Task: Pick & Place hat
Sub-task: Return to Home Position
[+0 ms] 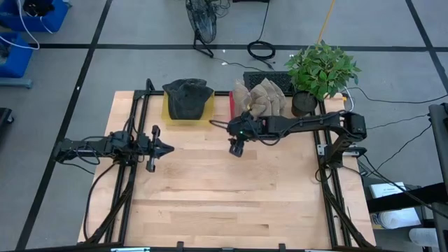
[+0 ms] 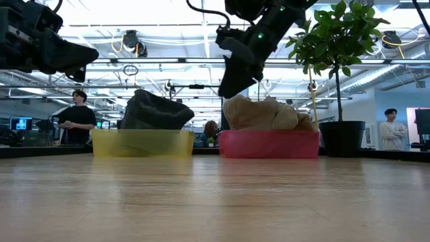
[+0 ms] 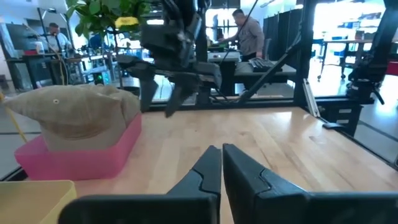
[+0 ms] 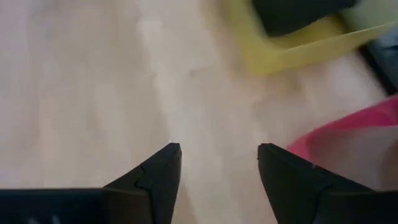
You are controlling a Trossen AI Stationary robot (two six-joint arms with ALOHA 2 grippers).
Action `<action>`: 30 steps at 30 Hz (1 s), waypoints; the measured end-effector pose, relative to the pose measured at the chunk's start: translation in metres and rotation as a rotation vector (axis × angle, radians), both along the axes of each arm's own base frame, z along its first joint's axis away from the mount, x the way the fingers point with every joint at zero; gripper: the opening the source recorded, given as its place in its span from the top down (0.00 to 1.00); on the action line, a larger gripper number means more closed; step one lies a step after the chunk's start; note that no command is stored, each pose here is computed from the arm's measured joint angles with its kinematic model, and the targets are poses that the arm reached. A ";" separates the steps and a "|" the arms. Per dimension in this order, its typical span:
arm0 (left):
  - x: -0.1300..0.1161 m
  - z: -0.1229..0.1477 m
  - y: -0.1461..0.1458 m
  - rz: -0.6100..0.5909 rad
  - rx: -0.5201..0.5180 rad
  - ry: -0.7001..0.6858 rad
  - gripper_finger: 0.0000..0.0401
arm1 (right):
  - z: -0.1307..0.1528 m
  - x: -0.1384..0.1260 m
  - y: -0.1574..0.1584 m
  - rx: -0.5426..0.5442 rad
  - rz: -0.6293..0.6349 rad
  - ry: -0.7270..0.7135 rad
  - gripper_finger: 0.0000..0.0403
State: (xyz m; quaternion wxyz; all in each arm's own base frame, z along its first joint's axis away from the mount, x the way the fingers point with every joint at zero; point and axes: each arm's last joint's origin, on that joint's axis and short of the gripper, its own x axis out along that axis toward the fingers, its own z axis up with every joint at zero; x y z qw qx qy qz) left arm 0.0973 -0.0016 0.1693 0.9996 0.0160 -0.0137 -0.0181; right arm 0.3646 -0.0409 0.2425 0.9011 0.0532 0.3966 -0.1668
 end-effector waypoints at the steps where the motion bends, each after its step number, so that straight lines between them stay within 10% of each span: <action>1: 0.000 0.000 0.000 0.002 -0.007 0.000 0.94 | -0.001 -0.001 0.003 0.000 0.031 0.022 0.52; 9: 0.000 0.000 0.000 0.004 -0.010 -0.004 0.91 | -0.012 -0.010 0.023 -0.038 0.272 0.160 0.95; 30: 0.000 0.001 0.000 0.006 -0.010 -0.007 0.91 | -0.095 -0.219 0.047 0.126 0.268 -0.515 1.00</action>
